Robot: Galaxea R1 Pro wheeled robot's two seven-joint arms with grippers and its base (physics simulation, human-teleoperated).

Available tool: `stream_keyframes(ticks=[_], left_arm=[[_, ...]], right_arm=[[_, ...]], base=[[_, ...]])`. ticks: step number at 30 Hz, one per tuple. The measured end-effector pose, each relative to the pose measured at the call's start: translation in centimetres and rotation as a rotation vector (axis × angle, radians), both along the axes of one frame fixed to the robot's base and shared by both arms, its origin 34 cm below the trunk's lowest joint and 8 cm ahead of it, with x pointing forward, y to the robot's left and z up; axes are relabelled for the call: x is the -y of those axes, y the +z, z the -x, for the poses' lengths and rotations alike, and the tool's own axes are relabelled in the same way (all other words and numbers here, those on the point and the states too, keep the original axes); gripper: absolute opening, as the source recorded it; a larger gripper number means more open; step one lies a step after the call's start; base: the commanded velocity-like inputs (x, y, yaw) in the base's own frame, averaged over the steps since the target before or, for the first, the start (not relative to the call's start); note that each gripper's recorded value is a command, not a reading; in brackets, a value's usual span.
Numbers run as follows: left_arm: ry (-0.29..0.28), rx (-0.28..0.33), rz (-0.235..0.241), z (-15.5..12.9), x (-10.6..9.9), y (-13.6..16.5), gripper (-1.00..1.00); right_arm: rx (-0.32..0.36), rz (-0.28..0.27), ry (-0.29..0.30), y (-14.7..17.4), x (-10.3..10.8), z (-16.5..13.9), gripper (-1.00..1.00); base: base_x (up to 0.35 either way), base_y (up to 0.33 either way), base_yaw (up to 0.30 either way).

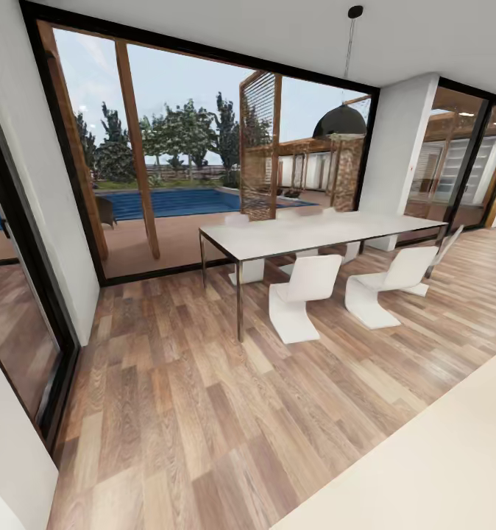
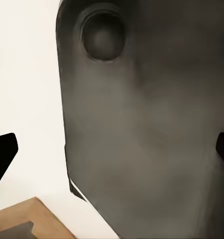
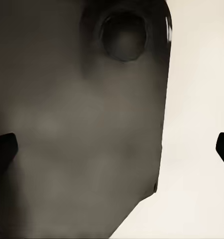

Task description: Set up a coffee station on the kitchen countertop: keep the coffee maker on the countertop, move the bottle of coffee from the kitchen shelf to the counter next to the coffee maker, place a paper coffee filter on top of the coffee maker, put the saucer next to the coffee maker with the coffee cup on the saucer, and place the electric kettle next to the coffee maker.

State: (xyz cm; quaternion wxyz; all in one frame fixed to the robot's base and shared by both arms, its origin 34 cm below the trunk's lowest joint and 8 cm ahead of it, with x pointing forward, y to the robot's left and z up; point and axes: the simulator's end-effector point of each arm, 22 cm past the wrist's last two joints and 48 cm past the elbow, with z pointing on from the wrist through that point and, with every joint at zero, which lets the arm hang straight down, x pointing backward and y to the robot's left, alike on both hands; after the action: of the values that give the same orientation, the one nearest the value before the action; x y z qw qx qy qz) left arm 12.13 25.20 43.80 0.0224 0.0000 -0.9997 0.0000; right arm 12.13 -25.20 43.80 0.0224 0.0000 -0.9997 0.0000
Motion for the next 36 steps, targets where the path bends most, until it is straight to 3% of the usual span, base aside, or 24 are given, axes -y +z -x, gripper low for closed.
stream_keyframes(ticks=[6, 17, 25, 26, 28, 33, 36], left_arm=[[0.002, -0.002, 0.0, 0.1, 0.1, 0.0, 1.0], [0.003, 0.013, -0.009, -0.6, -0.7, 0.0, 1.0], [0.001, 0.084, -0.014, -3.2, -1.0, 0.0, 1.0], [-0.001, 0.317, -0.015, -9.7, -1.1, 0.8, 1.0], [0.0, 0.416, -0.008, -14.0, -0.7, 1.7, 1.0], [0.005, 0.529, 0.001, -19.2, 0.0, 3.3, 1.0], [0.005, 0.625, 0.002, -23.3, 0.0, 5.0, 1.0]], right_arm=[[0.006, -0.002, 0.001, 0.0, -0.1, -0.3, 1.0], [0.052, -0.057, -0.001, 0.1, -4.6, -2.6, 1.0], [0.107, -0.052, -0.006, 0.1, -4.4, -4.7, 1.0], [0.192, -0.05, -0.007, 0.5, -4.2, -8.4, 1.0], [0.272, -0.039, -0.008, 1.1, -3.4, -12.1, 1.0], [0.379, -0.032, -0.008, 2.3, -2.8, -16.9, 1.0], [0.509, -0.004, -0.003, 4.1, -0.7, -21.6, 1.0]], base=[[0.0, 0.0, 0.0], [0.0, 0.0, 0.0], [0.0, 0.0, 0.0], [0.0, 0.0, 0.0], [0.0, 0.0, 0.0], [0.0, 0.0, 0.0], [0.0, 0.0, 0.0]])
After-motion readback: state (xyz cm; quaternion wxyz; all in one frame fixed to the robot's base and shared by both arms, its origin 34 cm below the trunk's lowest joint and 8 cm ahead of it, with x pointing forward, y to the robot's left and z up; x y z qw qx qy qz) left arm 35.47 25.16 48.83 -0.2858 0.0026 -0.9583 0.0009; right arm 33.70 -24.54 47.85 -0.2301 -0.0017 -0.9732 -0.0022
